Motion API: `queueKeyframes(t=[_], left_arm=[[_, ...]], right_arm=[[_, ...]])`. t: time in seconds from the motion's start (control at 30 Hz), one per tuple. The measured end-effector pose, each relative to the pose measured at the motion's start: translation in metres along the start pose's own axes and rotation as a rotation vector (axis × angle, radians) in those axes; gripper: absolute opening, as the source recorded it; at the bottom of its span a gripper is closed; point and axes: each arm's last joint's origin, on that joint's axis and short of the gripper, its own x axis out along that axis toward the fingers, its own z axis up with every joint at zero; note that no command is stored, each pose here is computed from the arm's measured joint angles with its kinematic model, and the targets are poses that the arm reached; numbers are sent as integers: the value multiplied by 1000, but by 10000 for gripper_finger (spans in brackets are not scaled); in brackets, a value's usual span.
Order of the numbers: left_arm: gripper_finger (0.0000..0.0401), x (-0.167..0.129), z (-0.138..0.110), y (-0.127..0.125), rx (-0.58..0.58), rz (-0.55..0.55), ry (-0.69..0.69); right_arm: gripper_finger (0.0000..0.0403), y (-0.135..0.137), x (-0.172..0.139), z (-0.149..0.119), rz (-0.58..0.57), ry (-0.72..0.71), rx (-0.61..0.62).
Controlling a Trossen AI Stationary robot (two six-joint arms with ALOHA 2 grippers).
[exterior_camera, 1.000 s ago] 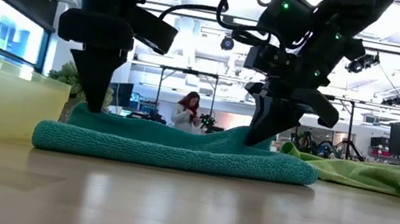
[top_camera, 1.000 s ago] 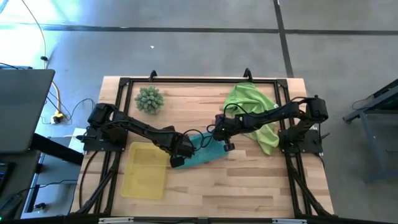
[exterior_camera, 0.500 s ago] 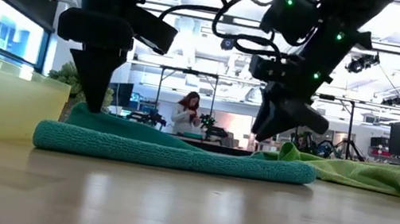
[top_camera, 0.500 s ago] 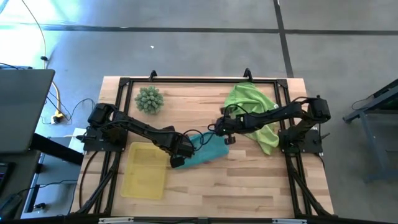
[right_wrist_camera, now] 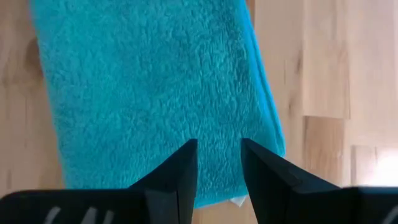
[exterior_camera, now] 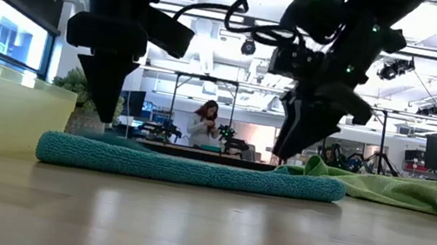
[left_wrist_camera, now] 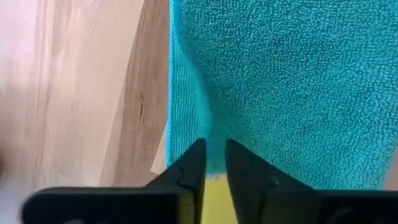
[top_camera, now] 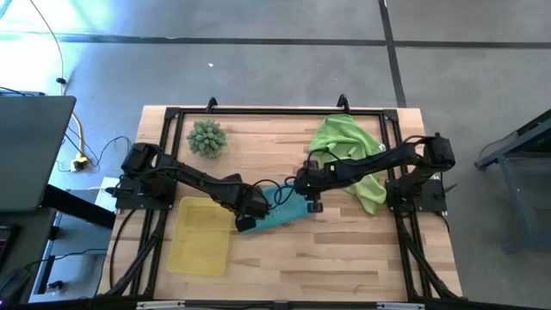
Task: Roll microfiber towels into tight, uniform cylinder then place into a basket
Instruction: Fold the blue towel
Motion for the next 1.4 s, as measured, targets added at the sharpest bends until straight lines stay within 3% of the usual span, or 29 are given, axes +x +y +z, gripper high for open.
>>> queueKeyframes(t=[0.2,0.4,0.63,0.73,0.87,1.07,1.13,1.23,1.4], left_arm=[[121,0,0,2,19,38,-13],[140,-6,6,3,26,34,-30],[130,-17,14,1,70,1,-60],[126,-18,15,1,71,-5,-66],[123,-19,15,1,99,-5,-65],[119,-18,19,2,311,-6,-89],[117,-17,22,4,362,-6,-103],[114,-16,26,9,401,-5,-105],[109,-13,30,17,389,1,-93]], right_arm=[[117,3,19,-4,29,38,16],[117,3,34,-9,-11,91,-41],[117,-26,35,-19,-327,242,-314],[117,-42,26,-18,-434,277,-341],[117,-44,4,-16,-335,191,-175],[117,-35,-15,-6,-51,-4,334],[117,-30,-13,-7,-49,-4,430],[117,-20,-3,-16,-99,40,475],[117,-13,6,-33,-150,91,558]])
